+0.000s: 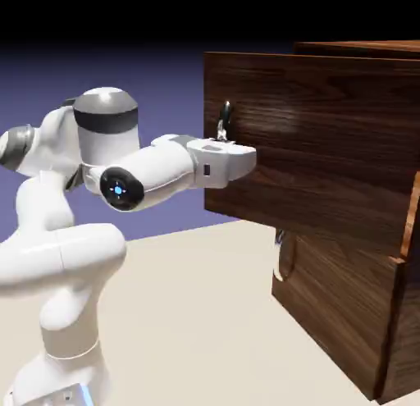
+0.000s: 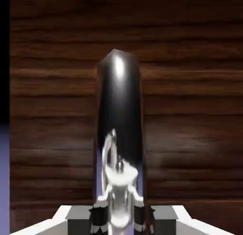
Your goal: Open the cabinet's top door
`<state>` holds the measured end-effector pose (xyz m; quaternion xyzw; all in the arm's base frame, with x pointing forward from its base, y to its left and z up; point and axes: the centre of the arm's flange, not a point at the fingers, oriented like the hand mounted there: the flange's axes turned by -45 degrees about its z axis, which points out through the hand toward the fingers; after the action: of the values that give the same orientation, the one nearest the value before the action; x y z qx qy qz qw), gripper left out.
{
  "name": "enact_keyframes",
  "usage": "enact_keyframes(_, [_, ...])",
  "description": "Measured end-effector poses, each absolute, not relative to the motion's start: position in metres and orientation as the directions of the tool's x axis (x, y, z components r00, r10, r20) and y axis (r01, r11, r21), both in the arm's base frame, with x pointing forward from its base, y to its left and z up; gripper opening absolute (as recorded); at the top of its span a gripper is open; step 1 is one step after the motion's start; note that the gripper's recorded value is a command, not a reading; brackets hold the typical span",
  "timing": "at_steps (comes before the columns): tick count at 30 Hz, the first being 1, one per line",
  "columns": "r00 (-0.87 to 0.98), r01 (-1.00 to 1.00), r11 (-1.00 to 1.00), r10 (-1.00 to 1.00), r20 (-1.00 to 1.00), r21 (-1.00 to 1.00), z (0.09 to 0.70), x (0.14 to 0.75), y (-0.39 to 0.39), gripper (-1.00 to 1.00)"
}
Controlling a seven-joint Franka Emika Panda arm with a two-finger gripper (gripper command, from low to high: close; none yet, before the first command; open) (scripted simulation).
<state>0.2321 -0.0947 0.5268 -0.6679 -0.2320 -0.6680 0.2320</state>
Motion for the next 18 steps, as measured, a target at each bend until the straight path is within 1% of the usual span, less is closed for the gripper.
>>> enact_keyframes(18, [0.0, 0.834, -0.551, 0.0, 1.0, 0.0, 0.527, 0.192, -0.207, -1.0])
